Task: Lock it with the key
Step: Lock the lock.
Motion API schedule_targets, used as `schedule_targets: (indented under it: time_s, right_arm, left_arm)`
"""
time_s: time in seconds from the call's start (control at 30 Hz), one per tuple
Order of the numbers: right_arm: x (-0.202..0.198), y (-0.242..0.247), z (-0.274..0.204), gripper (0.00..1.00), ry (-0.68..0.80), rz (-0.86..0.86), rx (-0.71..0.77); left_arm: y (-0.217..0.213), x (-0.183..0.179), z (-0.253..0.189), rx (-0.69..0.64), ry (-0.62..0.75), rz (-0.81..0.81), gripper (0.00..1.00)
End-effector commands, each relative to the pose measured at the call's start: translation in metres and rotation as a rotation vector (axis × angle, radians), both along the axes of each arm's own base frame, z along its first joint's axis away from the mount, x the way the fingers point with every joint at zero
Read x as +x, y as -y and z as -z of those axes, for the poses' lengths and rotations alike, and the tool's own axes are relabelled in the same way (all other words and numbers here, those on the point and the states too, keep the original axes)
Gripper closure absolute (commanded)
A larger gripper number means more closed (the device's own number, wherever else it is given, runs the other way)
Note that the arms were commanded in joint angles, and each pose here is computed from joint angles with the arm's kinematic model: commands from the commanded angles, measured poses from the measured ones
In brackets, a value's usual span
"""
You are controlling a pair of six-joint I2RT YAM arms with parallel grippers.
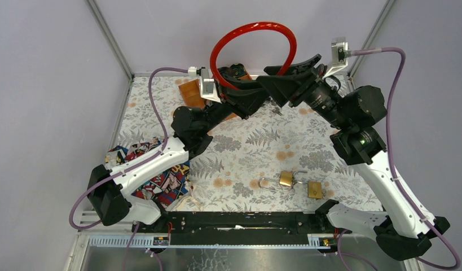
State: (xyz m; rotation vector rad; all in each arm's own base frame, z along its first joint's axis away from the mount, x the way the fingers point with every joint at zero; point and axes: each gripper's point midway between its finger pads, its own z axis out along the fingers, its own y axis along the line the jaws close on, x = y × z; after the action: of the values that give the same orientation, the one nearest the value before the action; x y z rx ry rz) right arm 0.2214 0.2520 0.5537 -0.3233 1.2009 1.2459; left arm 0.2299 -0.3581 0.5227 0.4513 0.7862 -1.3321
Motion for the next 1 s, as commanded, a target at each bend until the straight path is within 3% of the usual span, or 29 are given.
schedule_targets:
  time_s: [0.0, 0.03, 0.07, 0.23, 0.37, 0.6, 0.7, 0.77, 0.87, 0.97]
  right_arm:
    - [-0.049, 0.013, -0.041, 0.08, 0.199, -0.060, -0.017]
    - [-0.050, 0.016, -0.041, 0.01, 0.210, -0.046, -0.036]
    - [-0.052, 0.019, -0.039, 0.01, 0.211, -0.035, -0.061]
    - [-0.063, 0.020, -0.008, 0.00, 0.248, -0.058, -0.280]
    - [-0.061, 0.011, 0.026, 0.00, 0.160, -0.123, -0.411]
    - [-0.061, 0.025, 0.024, 0.00, 0.182, -0.049, -0.380]
    - [-0.047, 0.023, 0.015, 0.02, 0.032, -0.020, -0.332]
    - [-0.050, 0.012, 0.012, 0.02, -0.006, -0.095, -0.312]
    - [-0.055, 0.013, 0.013, 0.03, 0.022, -0.108, -0.301]
    - [-0.054, 0.019, 0.019, 0.08, 0.147, -0.065, -0.363]
  left_arm:
    - [-0.021, 0.003, -0.018, -0.077, 0.048, -0.049, 1.00]
    - [-0.024, 0.003, -0.021, -0.088, 0.063, -0.058, 1.00]
    - [-0.028, 0.003, -0.025, -0.100, 0.075, -0.068, 1.00]
    - [-0.047, 0.005, -0.046, -0.173, 0.124, -0.120, 1.00]
    - [-0.057, 0.000, -0.053, -0.195, 0.125, -0.116, 1.00]
    - [-0.064, 0.005, -0.050, -0.178, -0.003, -0.089, 1.00]
    - [-0.064, -0.009, -0.048, -0.159, 0.040, -0.048, 1.00]
    - [-0.066, -0.016, -0.051, -0.170, 0.064, -0.034, 1.00]
    - [-0.072, -0.024, -0.054, -0.184, 0.087, -0.027, 1.00]
    - [-0.077, -0.030, -0.056, -0.194, 0.086, -0.013, 1.00]
